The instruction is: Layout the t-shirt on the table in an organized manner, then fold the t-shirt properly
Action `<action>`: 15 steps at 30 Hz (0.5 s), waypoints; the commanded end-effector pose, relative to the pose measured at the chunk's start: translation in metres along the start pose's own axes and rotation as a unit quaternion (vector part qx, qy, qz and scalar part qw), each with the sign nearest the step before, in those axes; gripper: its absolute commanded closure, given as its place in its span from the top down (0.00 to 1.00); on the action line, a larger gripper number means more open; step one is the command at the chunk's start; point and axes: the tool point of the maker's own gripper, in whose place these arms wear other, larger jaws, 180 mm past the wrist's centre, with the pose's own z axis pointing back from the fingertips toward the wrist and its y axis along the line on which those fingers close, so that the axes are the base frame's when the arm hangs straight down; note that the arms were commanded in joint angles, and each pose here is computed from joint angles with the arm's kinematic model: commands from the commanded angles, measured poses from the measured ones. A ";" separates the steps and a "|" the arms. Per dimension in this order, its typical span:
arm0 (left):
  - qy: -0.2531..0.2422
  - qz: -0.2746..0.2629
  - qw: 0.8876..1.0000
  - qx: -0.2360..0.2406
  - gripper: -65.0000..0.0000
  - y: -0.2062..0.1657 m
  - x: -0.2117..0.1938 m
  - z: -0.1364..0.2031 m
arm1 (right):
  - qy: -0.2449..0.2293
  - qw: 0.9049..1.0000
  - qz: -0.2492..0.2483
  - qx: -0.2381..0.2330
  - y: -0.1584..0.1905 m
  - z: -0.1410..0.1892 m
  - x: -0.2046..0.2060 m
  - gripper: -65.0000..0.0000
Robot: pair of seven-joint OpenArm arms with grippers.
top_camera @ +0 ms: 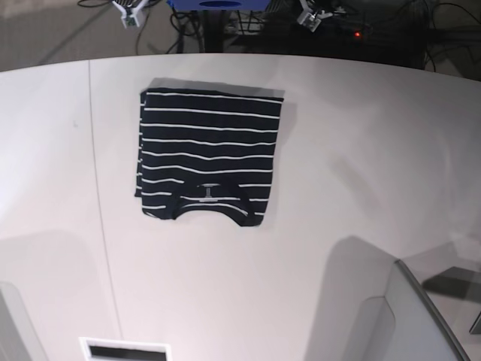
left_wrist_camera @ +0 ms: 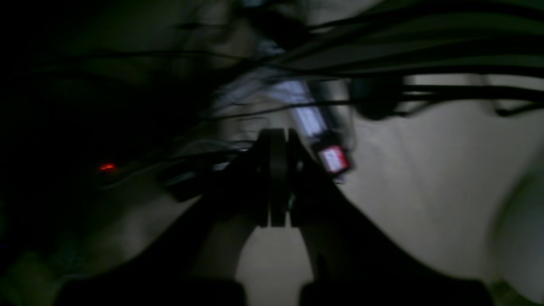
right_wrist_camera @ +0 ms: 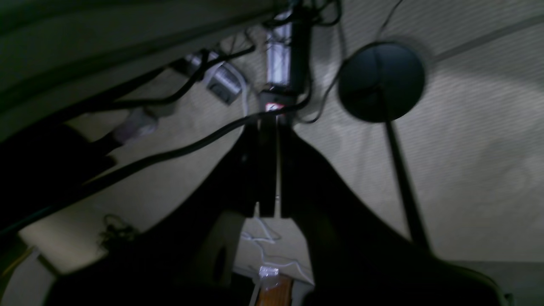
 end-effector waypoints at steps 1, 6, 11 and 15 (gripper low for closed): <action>0.010 -0.004 1.000 0.010 0.00 -0.002 -0.014 0.005 | 0.004 1.000 0.000 -0.001 -0.003 0.002 -0.006 0.02; 0.037 -0.027 0.998 0.053 0.00 -0.007 -0.039 0.013 | 0.007 1.000 0.003 -0.015 -0.022 0.009 -0.012 0.02; 0.036 0.046 0.995 0.079 0.00 -0.025 -0.046 0.014 | 0.009 1.000 0.005 -0.023 -0.033 0.012 -0.013 0.02; 0.020 0.095 0.990 0.107 0.00 -0.018 -0.035 0.010 | 0.001 1.000 0.007 -0.023 -0.033 0.011 -0.002 0.02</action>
